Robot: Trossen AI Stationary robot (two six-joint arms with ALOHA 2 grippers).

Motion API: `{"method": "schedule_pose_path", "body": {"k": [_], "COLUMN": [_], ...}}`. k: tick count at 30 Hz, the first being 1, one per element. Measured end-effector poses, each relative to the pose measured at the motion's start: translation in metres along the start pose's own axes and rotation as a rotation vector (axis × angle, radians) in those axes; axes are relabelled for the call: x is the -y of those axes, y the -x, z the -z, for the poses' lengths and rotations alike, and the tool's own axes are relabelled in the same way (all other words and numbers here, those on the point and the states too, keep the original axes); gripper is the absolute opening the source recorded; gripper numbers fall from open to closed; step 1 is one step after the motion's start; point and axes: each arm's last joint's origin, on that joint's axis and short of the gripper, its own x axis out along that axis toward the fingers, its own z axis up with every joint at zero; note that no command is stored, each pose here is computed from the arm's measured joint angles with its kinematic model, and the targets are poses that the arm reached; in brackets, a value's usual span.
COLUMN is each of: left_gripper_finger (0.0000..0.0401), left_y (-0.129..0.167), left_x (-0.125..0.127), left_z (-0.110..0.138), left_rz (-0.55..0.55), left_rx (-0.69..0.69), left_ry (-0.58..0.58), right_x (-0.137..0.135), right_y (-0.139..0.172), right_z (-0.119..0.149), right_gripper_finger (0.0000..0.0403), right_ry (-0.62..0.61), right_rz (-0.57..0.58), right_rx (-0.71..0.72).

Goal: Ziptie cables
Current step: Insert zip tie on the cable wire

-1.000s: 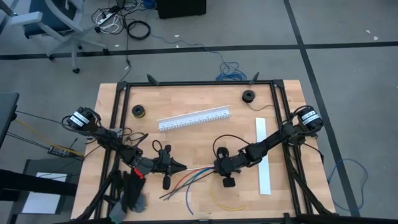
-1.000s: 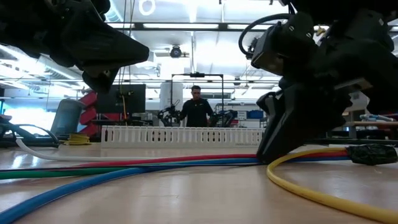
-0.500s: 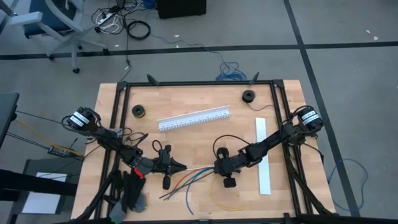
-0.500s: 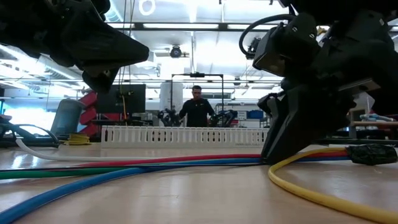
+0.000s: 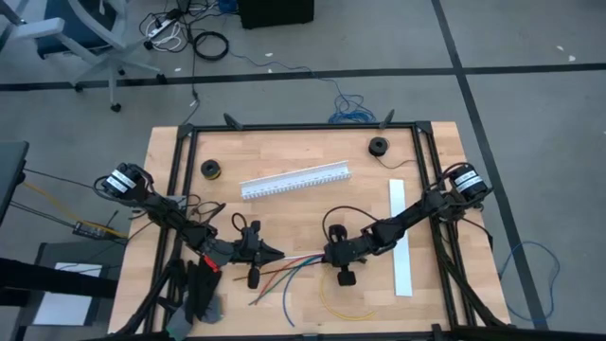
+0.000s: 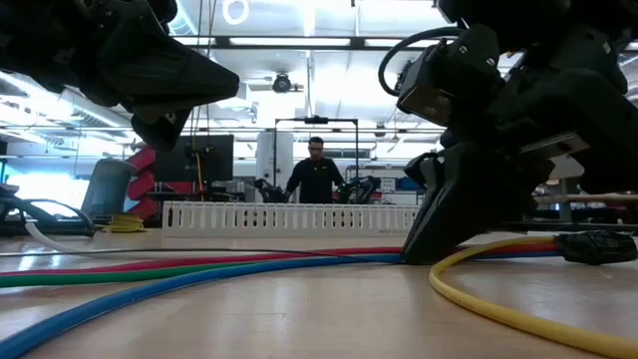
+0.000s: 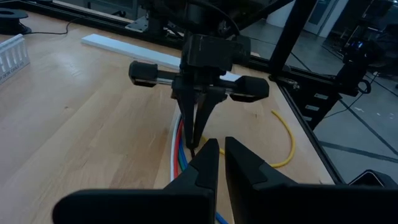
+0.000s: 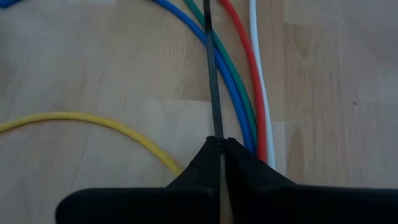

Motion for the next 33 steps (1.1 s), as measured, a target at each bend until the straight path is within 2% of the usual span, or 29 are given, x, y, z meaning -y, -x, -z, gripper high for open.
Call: {"method": "schedule_pose_path", "body": {"k": [15, 24, 33], "left_gripper_finger": [0.0002, 0.0002, 0.0002], "left_y": [0.000, 0.000, 0.000], "left_x": [0.000, 0.000, 0.000], "left_z": [0.000, 0.000, 0.000], "left_rz": [-0.001, -0.001, -0.005], "left_rx": [-0.002, -0.001, 0.000], "left_ry": [-0.002, -0.004, -0.005], "right_x": [-0.001, -0.003, -0.009], "right_y": [0.040, 0.032, 0.014], "right_z": [-0.025, -0.019, -0.012], "right_gripper_finger": [0.0001, 0.0007, 0.0067], "right_ry": [-0.054, -0.065, -0.059], "right_rz": [0.020, 0.005, -0.016], "right_rx": [0.116, 0.077, 0.094]}}
